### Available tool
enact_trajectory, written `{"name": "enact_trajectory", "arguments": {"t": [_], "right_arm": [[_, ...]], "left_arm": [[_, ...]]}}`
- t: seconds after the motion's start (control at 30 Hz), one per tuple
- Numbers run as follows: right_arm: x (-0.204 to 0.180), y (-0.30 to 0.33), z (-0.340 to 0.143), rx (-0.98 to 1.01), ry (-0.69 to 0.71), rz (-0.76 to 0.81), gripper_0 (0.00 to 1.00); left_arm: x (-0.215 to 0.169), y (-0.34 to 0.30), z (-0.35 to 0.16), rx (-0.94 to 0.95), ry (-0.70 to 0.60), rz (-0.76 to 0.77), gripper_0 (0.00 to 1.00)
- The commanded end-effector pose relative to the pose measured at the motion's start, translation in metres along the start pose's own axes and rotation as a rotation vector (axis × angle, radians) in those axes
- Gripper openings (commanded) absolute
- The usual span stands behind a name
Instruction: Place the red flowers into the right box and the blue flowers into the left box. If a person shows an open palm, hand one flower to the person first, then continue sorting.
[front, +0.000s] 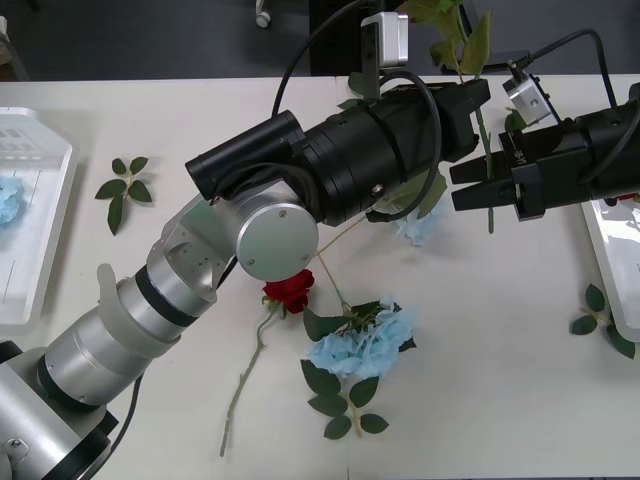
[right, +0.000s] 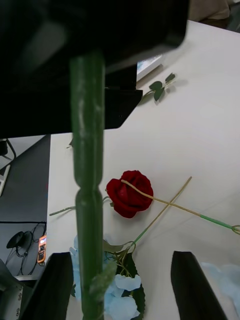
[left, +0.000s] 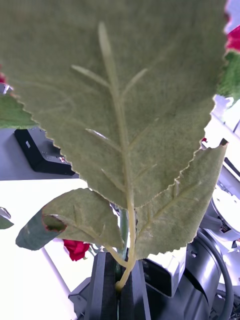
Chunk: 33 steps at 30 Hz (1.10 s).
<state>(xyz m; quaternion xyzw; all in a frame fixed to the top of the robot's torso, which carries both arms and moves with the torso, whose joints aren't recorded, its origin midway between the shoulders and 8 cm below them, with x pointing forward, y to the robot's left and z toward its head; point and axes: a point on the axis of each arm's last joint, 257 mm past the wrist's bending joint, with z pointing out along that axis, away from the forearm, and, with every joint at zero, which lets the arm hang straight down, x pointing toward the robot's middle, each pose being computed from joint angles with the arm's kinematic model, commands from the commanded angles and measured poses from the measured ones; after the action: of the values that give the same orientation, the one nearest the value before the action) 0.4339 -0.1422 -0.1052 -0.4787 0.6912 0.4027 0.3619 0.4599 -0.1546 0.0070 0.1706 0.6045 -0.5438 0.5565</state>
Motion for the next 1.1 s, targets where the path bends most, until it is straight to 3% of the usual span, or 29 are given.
{"name": "enact_trajectory", "arguments": {"t": [0.03, 0.57, 0.63, 0.67, 0.7, 0.73, 1.1], "right_arm": [[0.0043, 0.0068, 0.0037, -0.008, 0.026, 0.014, 0.0], [0.0075, 0.0043, -0.0001, 0.005, 0.041, 0.057, 0.0], [0.0072, 0.0043, -0.0011, 0.006, 0.041, 0.061, 0.0], [0.0081, 0.0039, -0.0022, 0.008, 0.045, 0.063, 0.0], [0.0069, 0.0038, -0.0022, 0.009, 0.042, 0.064, 0.0], [0.0077, 0.0036, -0.0027, 0.01, 0.044, 0.067, 0.0], [0.0086, 0.0029, -0.0027, 0.013, 0.047, 0.085, 0.0]], "left_arm": [[-0.0123, -0.0174, 0.0057, 0.04, -0.007, -0.013, 0.0], [-0.0123, -0.0174, 0.0057, 0.04, -0.007, -0.013, 0.0], [-0.0123, -0.0174, 0.0057, 0.04, -0.007, -0.013, 0.38], [-0.0123, -0.0174, 0.0057, 0.04, -0.007, -0.013, 0.74], [-0.0123, -0.0174, 0.0057, 0.04, -0.007, -0.013, 0.92], [-0.0123, -0.0174, 0.0057, 0.04, -0.007, -0.013, 1.0], [-0.0123, -0.0174, 0.0057, 0.04, -0.007, -0.013, 1.0]]}}
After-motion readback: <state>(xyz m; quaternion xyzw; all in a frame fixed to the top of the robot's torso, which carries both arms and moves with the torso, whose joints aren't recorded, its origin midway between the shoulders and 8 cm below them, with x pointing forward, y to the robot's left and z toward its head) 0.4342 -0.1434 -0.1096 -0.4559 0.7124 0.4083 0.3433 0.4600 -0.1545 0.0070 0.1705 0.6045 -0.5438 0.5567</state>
